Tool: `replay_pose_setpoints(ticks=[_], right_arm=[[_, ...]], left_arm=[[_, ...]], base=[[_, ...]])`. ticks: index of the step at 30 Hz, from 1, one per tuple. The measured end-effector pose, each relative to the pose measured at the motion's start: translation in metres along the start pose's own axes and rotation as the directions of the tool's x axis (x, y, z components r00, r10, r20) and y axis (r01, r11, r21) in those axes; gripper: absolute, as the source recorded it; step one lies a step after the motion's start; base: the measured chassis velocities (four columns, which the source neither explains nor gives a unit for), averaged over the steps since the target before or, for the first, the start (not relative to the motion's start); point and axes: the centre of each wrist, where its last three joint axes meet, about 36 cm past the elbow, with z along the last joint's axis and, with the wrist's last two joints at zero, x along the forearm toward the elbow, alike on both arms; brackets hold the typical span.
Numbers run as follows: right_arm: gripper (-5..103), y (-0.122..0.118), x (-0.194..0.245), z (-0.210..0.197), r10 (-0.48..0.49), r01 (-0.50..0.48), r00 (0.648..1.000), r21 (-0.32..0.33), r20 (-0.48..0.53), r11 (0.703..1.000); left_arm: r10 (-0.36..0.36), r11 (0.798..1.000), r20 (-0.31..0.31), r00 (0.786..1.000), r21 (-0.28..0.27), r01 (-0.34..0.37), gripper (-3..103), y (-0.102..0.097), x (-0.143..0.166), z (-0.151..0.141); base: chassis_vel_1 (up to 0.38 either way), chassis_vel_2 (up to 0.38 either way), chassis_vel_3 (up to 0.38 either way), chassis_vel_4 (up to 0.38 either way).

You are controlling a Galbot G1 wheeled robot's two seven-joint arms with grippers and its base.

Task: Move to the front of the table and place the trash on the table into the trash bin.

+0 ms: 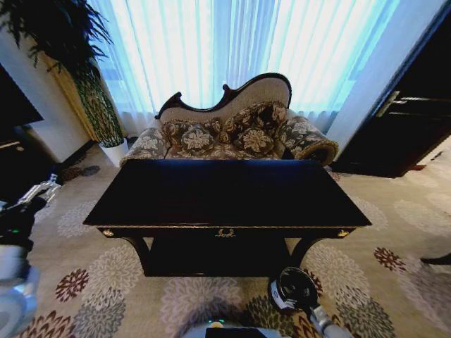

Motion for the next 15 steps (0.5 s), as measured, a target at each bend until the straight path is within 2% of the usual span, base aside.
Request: replay_pose_setpoints(ticks=[3,4,8,15], right_arm=[[100,0.015,0.011,-0.027,0.017,-0.016,0.998,-0.017,0.061,1.0],[100,0.027,0.028,-0.039,0.019,-0.017,0.996,-0.02,0.084,1.0],[100,0.039,0.061,-0.053,0.044,-0.041,0.995,-0.029,0.086,0.999],[100,0.041,0.096,-0.086,0.129,-0.121,0.986,-0.074,0.107,0.99]], left_arm=[[-0.001,1.0,-0.004,1.0,0.002,0.001,100,-0.001,0.0,0.003],[-0.001,1.0,-0.005,1.0,0.003,0.001,100,-0.002,0.0,0.004],[-0.002,1.0,-0.004,1.0,0.003,0.002,100,-0.003,0.0,0.005],[-0.002,1.0,0.0,1.0,-0.001,0.002,100,-0.002,-0.001,0.004]], base=[[0.0,0.0,0.0,0.0],[0.0,0.0,0.0,0.0],[0.0,0.0,0.0,0.0],[0.0,0.0,0.0,0.0]])
